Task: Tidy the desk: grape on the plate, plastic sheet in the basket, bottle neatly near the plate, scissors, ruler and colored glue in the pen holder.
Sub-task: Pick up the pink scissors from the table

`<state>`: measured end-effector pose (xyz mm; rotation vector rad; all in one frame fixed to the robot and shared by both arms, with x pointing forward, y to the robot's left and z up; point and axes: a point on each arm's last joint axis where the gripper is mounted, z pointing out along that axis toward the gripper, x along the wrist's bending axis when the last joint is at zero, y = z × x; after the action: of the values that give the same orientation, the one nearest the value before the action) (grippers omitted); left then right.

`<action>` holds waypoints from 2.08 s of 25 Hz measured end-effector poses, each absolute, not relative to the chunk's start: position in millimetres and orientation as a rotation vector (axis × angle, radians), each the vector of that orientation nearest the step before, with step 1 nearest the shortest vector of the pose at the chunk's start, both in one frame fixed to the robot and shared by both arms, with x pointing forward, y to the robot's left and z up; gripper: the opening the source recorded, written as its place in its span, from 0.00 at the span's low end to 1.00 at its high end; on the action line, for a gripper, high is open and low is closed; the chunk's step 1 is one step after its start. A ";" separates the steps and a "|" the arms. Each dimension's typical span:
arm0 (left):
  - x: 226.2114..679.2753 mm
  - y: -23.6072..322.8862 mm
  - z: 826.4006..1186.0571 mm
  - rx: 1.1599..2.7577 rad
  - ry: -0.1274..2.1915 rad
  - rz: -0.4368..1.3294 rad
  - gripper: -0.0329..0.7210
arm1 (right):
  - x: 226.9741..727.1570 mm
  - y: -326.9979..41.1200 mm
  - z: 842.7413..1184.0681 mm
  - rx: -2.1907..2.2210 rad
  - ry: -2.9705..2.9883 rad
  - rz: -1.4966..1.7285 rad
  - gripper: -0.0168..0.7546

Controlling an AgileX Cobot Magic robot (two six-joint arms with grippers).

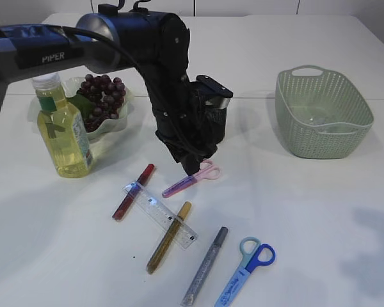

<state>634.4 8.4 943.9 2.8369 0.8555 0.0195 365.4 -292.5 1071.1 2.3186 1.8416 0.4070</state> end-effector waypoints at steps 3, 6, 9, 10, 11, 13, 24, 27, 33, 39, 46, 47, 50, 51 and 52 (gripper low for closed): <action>636.1 6.6 937.6 2.828 0.852 0.021 0.46 | 365.4 -292.6 1071.1 2.317 1.841 0.405 0.73; 637.7 5.2 928.9 2.831 0.842 0.018 0.46 | 365.4 -292.6 1071.1 2.317 1.841 0.405 0.73; 638.4 4.1 922.3 2.832 0.840 0.008 0.45 | 365.4 -292.7 1071.1 2.316 1.841 0.404 0.73; 638.8 3.4 919.2 2.830 0.840 0.004 0.45 | 365.4 -292.7 1071.1 2.316 1.841 0.404 0.73; 638.8 2.7 917.8 2.824 0.840 -0.003 0.45 | 365.4 -292.7 1071.1 2.316 1.841 0.404 0.73; 639.4 1.6 913.3 2.820 0.840 -0.010 0.45 | 365.4 -292.8 1071.1 2.316 1.841 0.403 0.73; 644.3 -3.5 909.3 2.764 0.814 0.033 0.45 | 365.5 -294.2 1071.0 2.305 1.837 0.387 0.73; 644.7 -3.7 909.4 2.761 0.811 0.038 0.45 | 365.5 -294.5 1071.0 2.303 1.837 0.384 0.73; 644.7 -3.7 909.4 2.761 0.811 0.038 0.45 | 365.5 -294.8 1071.0 2.300 1.836 0.380 0.73; 647.8 0.4 896.7 2.775 0.833 0.018 0.45 | 365.5 -294.8 1071.0 2.300 1.836 0.380 0.73; 649.8 4.9 895.3 2.789 0.843 0.016 0.45 | 365.5 -294.9 1071.0 2.299 1.835 0.379 0.73; 650.2 6.1 895.2 2.793 0.845 0.014 0.45 | 365.5 -294.9 1071.0 2.299 1.835 0.379 0.73; 652.0 11.9 894.9 2.805 0.863 -0.002 0.45 | 365.5 -294.9 1071.0 2.299 1.835 0.379 0.73; 652.8 14.1 894.8 2.809 0.869 -0.005 0.45 | 365.5 -294.9 1071.0 2.299 1.835 0.379 0.73; 653.6 16.3 894.7 2.814 0.874 -0.009 0.45 | 365.5 -294.9 1071.0 2.299 1.835 0.379 0.73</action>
<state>653.6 16.3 894.7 2.8140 0.8744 -0.0087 365.5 -294.9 1071.0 2.2994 1.8355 0.3788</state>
